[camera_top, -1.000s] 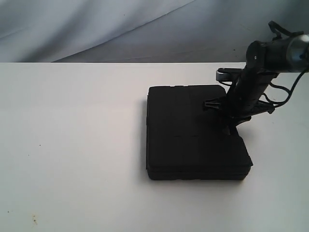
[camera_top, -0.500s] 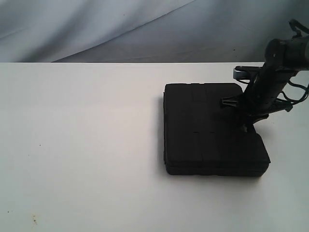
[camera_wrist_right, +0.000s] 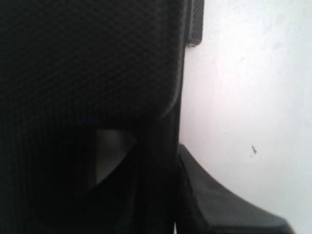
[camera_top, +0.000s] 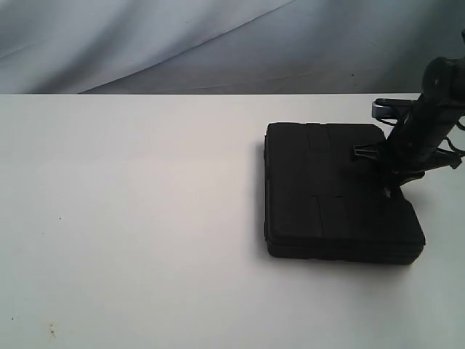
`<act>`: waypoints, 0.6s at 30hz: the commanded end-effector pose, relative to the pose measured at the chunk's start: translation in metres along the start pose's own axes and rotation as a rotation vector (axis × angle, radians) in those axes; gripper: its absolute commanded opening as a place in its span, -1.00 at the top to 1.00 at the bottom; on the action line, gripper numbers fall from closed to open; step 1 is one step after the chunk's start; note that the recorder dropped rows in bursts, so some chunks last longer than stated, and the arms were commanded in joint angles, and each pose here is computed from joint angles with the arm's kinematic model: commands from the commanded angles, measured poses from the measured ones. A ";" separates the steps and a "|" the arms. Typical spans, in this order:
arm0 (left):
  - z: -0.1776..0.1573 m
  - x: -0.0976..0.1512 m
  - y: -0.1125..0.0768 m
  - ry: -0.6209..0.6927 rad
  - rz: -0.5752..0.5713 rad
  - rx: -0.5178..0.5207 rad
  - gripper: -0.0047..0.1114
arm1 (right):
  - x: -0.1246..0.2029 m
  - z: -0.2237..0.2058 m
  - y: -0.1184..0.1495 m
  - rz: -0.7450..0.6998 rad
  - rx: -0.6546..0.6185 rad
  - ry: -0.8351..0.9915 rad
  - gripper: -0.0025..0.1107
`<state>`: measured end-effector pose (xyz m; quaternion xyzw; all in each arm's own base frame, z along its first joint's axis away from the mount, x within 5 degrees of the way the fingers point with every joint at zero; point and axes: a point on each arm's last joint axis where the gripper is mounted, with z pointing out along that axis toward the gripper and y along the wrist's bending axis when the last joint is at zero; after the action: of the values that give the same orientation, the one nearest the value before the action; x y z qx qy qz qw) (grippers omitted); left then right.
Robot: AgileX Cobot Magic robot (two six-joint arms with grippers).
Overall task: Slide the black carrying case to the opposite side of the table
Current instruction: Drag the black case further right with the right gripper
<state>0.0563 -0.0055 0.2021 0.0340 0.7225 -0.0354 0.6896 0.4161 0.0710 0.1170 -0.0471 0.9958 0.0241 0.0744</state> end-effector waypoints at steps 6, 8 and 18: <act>0.000 0.001 0.000 -0.001 -0.009 -0.003 0.92 | 0.008 0.008 -0.026 -0.025 0.053 0.005 0.96; 0.000 0.001 0.000 -0.001 -0.009 -0.003 0.92 | 0.008 0.008 -0.027 -0.023 0.053 0.003 0.96; 0.000 0.001 0.000 -0.001 -0.009 -0.003 0.92 | 0.007 0.008 -0.027 -0.028 0.053 -0.008 0.96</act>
<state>0.0563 -0.0055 0.2021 0.0340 0.7225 -0.0354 0.6896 0.4147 0.0559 0.1141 -0.0385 0.9952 0.0219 0.0871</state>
